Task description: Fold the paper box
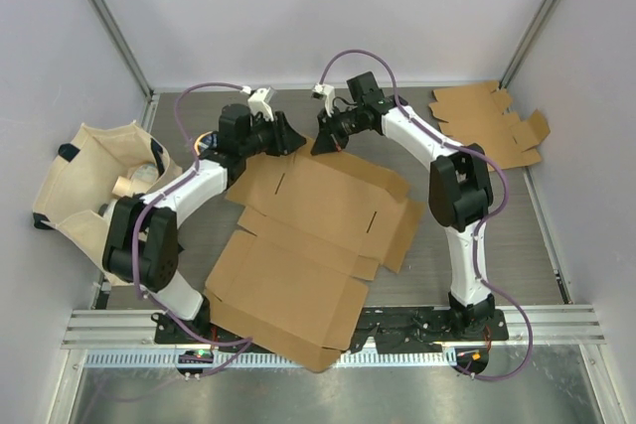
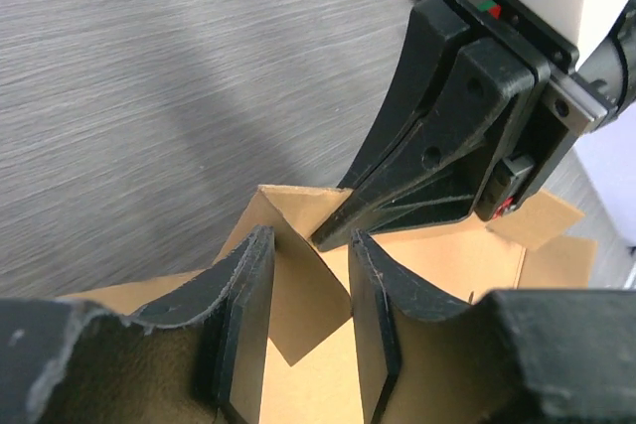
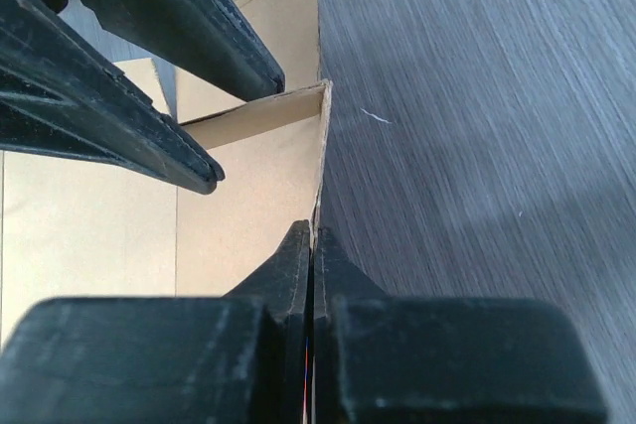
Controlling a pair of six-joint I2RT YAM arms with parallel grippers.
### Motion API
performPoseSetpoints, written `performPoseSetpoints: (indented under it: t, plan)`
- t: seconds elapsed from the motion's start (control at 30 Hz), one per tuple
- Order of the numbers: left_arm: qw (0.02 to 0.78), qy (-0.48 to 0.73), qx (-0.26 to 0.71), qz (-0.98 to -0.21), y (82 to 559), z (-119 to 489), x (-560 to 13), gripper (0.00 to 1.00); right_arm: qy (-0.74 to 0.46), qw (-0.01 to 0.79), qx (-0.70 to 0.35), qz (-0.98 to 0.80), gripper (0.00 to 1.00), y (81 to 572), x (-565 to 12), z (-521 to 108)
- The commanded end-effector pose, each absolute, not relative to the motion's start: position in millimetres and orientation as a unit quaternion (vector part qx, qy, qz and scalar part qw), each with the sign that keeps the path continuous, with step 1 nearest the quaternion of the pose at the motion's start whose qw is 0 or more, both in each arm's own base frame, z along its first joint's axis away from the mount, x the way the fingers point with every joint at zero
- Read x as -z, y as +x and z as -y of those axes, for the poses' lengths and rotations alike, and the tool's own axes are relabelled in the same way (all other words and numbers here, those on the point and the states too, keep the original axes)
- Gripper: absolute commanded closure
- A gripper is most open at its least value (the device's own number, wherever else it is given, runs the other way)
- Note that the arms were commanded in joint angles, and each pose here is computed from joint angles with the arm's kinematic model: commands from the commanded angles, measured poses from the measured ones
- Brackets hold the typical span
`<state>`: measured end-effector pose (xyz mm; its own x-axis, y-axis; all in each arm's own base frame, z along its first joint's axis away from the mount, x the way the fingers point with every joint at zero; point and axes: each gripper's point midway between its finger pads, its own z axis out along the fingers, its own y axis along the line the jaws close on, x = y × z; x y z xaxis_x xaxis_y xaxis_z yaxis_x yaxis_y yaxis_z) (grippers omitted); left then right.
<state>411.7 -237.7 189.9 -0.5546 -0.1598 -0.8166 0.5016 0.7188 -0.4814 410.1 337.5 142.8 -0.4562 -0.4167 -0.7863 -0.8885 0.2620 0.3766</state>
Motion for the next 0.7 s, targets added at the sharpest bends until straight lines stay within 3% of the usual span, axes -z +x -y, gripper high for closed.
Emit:
performPoseSetpoints:
  t: [0.0,0.4,0.67]
  plan:
    - [0.451,0.089,0.421,-0.782,413.1,256.6,-202.0,0.62,-0.455,0.347,-0.426,-0.7,0.99,410.4,-203.6,-345.0]
    - [0.427,0.04,0.477,-0.768,427.0,286.8,-183.4,0.61,-0.436,0.385,-0.433,-0.688,0.99,413.6,-231.0,-348.7]
    - [0.432,-0.028,0.513,-0.741,410.2,281.3,-187.7,0.65,-0.401,0.409,-0.401,-0.715,0.99,428.4,-231.4,-339.9]
